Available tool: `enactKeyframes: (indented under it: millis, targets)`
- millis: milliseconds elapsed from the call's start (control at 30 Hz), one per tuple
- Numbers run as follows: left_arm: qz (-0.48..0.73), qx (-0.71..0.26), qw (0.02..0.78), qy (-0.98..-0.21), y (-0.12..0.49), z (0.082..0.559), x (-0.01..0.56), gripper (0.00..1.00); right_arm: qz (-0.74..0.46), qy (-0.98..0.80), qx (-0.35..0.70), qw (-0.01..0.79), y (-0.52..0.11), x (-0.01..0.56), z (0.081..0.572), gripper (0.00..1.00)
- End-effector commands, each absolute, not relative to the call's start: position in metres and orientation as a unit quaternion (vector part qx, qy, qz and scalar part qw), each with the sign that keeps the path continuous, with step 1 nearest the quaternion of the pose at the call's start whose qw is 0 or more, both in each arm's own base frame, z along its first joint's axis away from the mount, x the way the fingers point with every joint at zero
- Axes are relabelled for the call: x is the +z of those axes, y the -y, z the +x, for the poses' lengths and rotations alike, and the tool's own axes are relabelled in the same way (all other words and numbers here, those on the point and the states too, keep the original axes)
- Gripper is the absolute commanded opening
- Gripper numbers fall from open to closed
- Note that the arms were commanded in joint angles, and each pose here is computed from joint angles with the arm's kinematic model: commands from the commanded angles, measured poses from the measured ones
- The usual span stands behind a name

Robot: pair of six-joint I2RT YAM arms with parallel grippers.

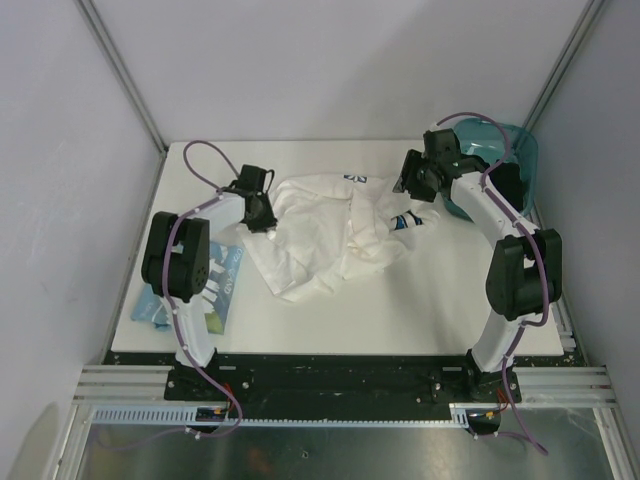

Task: Fold and stack the t-shirts
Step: Flatten out the tshirt

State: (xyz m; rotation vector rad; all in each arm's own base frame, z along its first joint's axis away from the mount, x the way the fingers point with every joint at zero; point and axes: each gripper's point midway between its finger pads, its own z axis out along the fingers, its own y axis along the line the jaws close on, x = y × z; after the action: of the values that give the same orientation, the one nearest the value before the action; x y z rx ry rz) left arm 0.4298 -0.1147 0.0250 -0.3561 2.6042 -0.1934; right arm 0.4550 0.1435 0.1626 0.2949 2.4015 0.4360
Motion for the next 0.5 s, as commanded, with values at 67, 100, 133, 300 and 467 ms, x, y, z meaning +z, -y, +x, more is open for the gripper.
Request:
enactKeyframes:
  millis: [67,100,133,300,467]
  targets:
    - [-0.116,-0.070,0.279,-0.951,0.117,0.442,0.045,0.21,0.106,-0.909,0.177,0.362,-0.145,0.185,0.456,0.55]
    - [-0.116,-0.068,0.283,-0.950,0.116,0.442,0.048,0.18,0.106,-0.909,0.177,0.363,-0.145,0.186,0.456,0.55]
    - [-0.118,-0.065,0.287,-0.948,0.114,0.443,0.053,0.16,0.106,-0.909,0.176,0.363,-0.144,0.186,0.456,0.55]
    - [-0.122,-0.045,0.312,-0.941,0.101,0.439,0.080,0.08,0.108,-0.912,0.164,0.360,-0.140,0.180,0.456,0.55]
    - [-0.128,-0.031,0.328,-0.936,0.082,0.431,0.101,0.08,0.113,-0.914,0.154,0.357,-0.132,0.173,0.458,0.55]
